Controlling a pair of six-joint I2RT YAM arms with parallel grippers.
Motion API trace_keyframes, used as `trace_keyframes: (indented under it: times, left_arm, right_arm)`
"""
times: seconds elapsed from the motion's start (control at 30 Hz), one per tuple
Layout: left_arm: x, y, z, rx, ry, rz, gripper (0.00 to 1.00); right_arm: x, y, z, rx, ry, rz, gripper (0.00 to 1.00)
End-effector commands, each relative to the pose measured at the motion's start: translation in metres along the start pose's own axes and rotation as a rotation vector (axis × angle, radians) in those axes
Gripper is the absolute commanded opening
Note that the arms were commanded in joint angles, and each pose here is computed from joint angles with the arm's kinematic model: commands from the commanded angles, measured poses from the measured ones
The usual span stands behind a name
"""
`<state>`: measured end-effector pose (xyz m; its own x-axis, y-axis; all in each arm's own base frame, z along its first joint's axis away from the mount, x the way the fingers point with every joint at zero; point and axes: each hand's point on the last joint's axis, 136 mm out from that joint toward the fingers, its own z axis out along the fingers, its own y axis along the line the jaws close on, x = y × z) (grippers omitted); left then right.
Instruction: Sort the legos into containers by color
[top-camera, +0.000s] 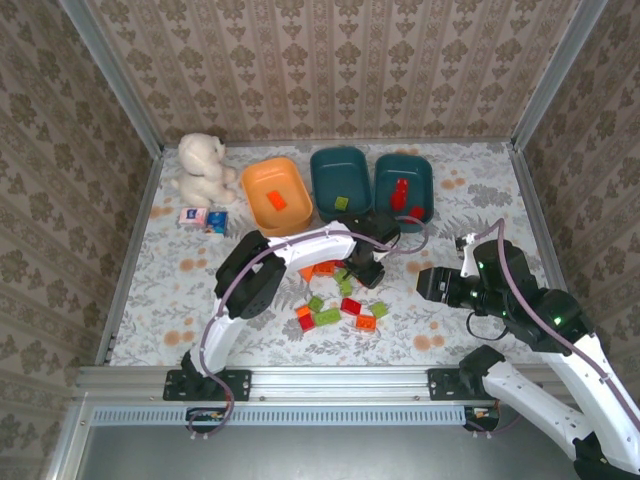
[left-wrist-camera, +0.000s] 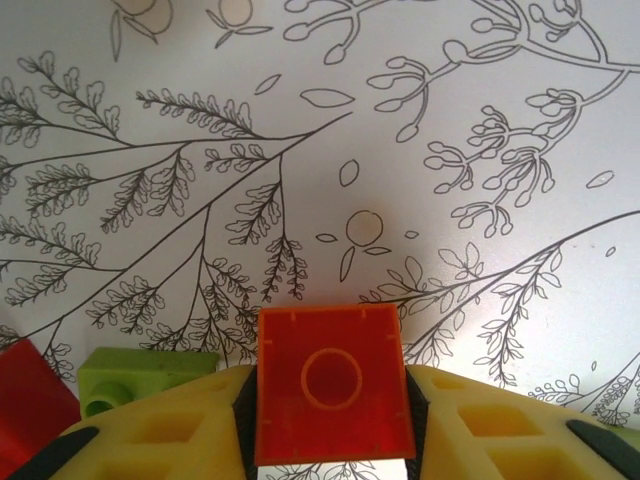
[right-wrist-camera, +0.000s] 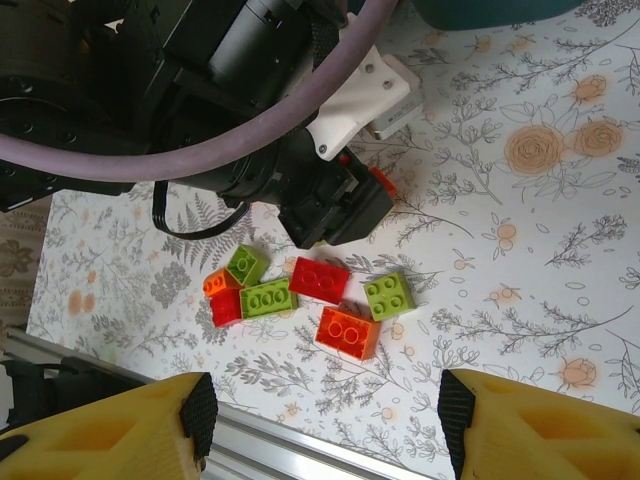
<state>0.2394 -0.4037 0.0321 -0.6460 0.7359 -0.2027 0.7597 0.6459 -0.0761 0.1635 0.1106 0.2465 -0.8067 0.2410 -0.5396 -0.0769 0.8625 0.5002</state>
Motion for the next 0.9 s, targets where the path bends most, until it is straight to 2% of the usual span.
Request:
trace_keyframes:
  times: [0.0,0.17,0.27,0.43,0.5,0.6,0.7,0.87]
  left_arm:
    - [-0.005,0.001,-0.003,-0.029,-0.007,0.008,0.37]
    - [-0.026,0.003,-0.038,-0.037,-0.099,-0.016,0.32]
    - [-0.042,0.018,-0.075,-0.051,-0.178,-0.088,0.32]
    - [-0.054,0.086,-0.140,-0.061,-0.319,-0.318,0.32]
    - [-0.049,0.118,-0.155,-0.077,-0.336,-0.389,0.32]
    - [-0.029,0.170,-0.163,-0.144,-0.310,-0.486,0.32]
    - [-0.002,0.215,-0.156,-0.200,-0.237,-0.578,0.32]
    - [0.026,0.260,-0.125,-0.273,-0.094,-0.627,0.32]
  right_arm:
    - [-0.010,0.002,-0.005,0.003,-0.038,0.018,0.63]
    - [-0.013,0.005,-0.010,-0.006,-0.051,0.015,0.63]
    - [-0.020,0.012,-0.017,-0.030,-0.074,0.002,0.63]
    - [-0.026,0.025,-0.014,-0.066,-0.061,-0.018,0.64]
    - [-0.028,0.030,-0.005,-0.086,-0.043,-0.022,0.64]
    - [-0.031,0.040,0.011,-0.113,-0.006,-0.024,0.63]
    - [-0.032,0.048,0.030,-0.126,0.054,-0.032,0.64]
    - [-0.033,0.055,0.059,-0.124,0.142,-0.045,0.64]
